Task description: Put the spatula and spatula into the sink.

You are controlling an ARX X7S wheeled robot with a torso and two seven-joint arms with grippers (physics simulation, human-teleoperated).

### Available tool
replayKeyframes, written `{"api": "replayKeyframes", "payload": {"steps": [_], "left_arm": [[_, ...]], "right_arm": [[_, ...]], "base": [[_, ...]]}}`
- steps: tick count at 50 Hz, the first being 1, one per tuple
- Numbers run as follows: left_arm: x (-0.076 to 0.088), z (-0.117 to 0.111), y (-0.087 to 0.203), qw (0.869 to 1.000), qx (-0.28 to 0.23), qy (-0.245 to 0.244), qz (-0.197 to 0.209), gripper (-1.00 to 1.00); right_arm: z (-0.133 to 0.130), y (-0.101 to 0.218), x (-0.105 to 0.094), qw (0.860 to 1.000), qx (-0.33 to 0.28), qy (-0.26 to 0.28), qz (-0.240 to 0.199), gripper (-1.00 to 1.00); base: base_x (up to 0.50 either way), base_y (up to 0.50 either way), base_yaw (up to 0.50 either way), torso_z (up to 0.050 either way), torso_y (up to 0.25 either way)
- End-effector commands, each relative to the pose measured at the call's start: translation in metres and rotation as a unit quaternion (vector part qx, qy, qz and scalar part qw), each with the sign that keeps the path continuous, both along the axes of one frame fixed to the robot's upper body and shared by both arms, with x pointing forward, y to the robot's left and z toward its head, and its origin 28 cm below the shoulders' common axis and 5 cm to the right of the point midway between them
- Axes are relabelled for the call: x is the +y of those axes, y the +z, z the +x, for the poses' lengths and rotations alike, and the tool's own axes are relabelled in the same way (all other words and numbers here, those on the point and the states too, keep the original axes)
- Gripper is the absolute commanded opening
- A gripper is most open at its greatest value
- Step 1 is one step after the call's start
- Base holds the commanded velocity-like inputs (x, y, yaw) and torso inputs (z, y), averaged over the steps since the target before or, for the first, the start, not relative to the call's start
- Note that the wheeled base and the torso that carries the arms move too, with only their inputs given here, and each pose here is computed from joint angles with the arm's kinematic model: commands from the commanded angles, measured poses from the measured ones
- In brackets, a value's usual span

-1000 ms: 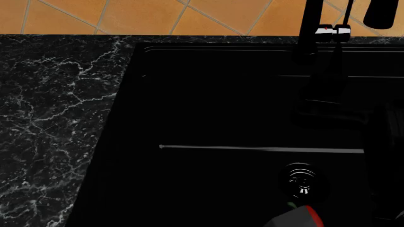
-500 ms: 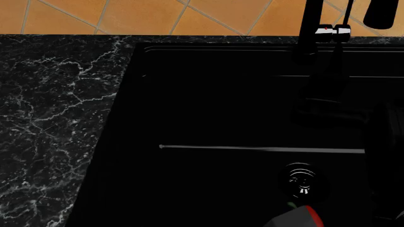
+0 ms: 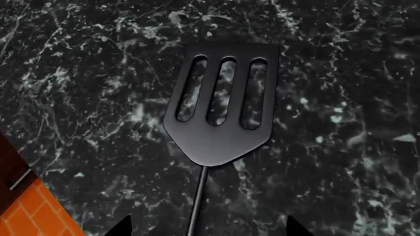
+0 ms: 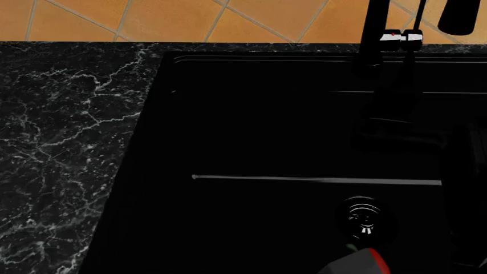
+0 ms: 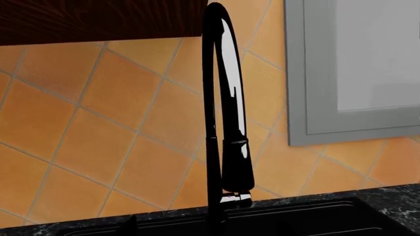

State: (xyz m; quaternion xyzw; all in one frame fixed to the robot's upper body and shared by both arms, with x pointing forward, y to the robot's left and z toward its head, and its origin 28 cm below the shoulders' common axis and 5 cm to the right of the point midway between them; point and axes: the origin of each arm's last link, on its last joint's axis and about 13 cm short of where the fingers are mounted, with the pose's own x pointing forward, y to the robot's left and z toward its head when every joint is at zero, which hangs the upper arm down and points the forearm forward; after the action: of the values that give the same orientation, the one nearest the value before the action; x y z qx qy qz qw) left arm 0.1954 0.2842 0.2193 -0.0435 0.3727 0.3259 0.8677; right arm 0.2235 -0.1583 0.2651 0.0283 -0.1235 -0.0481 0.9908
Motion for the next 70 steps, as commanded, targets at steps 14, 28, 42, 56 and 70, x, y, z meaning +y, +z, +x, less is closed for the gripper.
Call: {"api": "replayKeyframes", "payload": {"steps": [14, 28, 42, 56, 70], "left_arm": [[0.011, 0.002, -0.020, 0.998, 0.034, 0.034, -0.026, 1.00], [0.013, 0.005, -0.027, 0.998, 0.043, 0.047, -0.031, 1.00], [0.018, 0.004, -0.031, 0.995, 0.021, 0.083, -0.055, -1.00], [0.015, 0.005, -0.019, 0.994, -0.049, 0.091, -0.039, -1.00], [0.001, 0.003, 0.043, 0.981, -0.195, 0.020, 0.003, -1.00]], "right_arm": [[-0.001, 0.002, 0.001, 1.000, -0.001, -0.002, -0.002, 1.00], [-0.003, 0.003, -0.001, 1.000, -0.001, -0.004, 0.001, 1.00], [-0.005, 0.009, 0.000, 1.000, -0.007, -0.006, 0.000, 1.00], [-0.006, 0.010, 0.000, 1.000, -0.008, -0.006, 0.000, 1.00], [-0.006, 0.009, 0.001, 1.000, -0.008, -0.006, 0.000, 1.00]], "base": [[0.00, 0.00, 0.00, -0.001, 0.000], [0.00, 0.00, 0.00, -0.001, 0.000], [0.00, 0.00, 0.00, -0.001, 0.000], [0.00, 0.00, 0.00, -0.001, 0.000], [0.00, 0.00, 0.00, 0.000, 0.000]]}}
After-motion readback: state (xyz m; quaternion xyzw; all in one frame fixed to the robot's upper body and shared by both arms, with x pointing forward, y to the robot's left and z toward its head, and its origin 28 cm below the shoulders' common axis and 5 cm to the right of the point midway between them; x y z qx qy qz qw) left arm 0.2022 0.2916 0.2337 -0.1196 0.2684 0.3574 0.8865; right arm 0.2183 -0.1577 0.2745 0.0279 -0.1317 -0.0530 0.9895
